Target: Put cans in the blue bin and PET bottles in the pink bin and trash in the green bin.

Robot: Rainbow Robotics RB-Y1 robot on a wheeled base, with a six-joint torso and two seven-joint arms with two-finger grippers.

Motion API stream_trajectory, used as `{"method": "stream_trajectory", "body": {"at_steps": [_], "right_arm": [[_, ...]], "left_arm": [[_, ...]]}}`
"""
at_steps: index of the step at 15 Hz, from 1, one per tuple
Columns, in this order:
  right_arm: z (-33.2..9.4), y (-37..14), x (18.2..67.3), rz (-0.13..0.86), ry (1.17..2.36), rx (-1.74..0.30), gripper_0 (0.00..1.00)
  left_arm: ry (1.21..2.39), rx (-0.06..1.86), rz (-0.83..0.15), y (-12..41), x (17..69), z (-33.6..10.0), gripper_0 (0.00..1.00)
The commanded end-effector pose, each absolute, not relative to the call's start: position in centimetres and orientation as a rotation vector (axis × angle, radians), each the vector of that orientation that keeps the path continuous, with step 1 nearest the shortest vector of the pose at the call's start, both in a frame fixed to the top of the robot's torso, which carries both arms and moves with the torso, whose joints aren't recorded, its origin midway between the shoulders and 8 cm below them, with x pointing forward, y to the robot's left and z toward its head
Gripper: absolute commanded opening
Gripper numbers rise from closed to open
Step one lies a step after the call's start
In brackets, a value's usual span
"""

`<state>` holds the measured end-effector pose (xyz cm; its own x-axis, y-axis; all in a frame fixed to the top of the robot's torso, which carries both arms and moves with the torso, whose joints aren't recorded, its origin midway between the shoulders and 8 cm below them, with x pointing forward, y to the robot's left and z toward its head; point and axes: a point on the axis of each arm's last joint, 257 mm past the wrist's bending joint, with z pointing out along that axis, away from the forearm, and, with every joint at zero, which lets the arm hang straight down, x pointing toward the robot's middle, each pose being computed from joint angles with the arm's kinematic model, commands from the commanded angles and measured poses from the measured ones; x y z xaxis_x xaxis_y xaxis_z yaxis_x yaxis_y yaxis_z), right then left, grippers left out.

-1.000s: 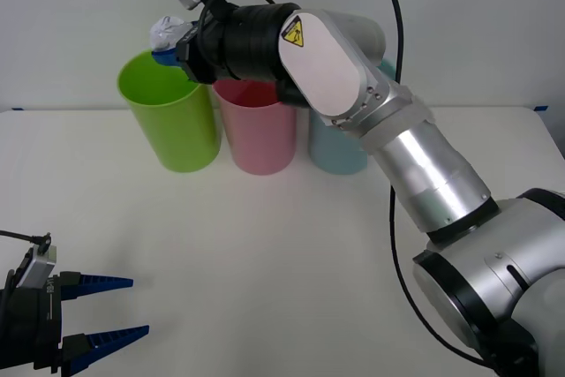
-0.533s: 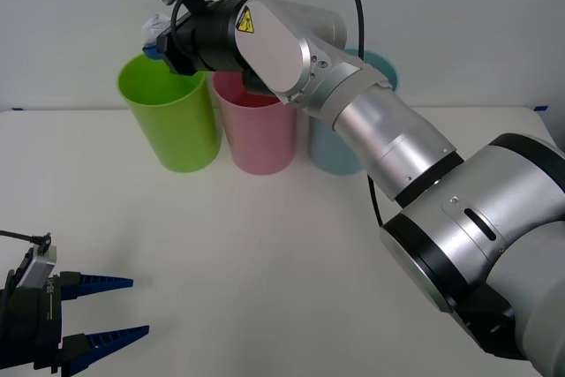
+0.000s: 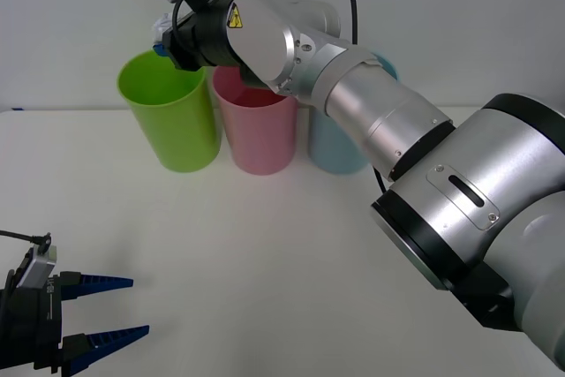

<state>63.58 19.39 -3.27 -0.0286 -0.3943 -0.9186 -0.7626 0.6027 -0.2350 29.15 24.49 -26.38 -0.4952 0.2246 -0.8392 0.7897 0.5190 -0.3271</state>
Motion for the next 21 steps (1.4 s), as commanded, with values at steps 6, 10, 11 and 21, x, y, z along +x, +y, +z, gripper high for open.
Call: {"method": "stream_trajectory", "body": {"at_steps": [6, 10, 11, 21], "right_arm": [[-4.6, 21.0, 62.5, 0.395, 1.664, -0.976, 0.0], [-4.4, 21.4, 62.2, 0.435, 1.673, -0.96, 0.0], [-4.4, 21.4, 62.2, 0.434, 1.673, -0.96, 0.0], [-4.3, 21.5, 62.1, 0.436, 1.671, -0.959, 0.0]], "left_arm": [[1.994, 0.826, -0.938, 24.5, 29.2, -26.4, 1.0], [1.994, 0.826, -0.938, 24.5, 29.2, -26.4, 1.0], [1.994, 0.826, -0.938, 24.5, 29.2, -26.4, 1.0], [1.994, 0.826, -0.938, 24.5, 29.2, -26.4, 1.0]]}}
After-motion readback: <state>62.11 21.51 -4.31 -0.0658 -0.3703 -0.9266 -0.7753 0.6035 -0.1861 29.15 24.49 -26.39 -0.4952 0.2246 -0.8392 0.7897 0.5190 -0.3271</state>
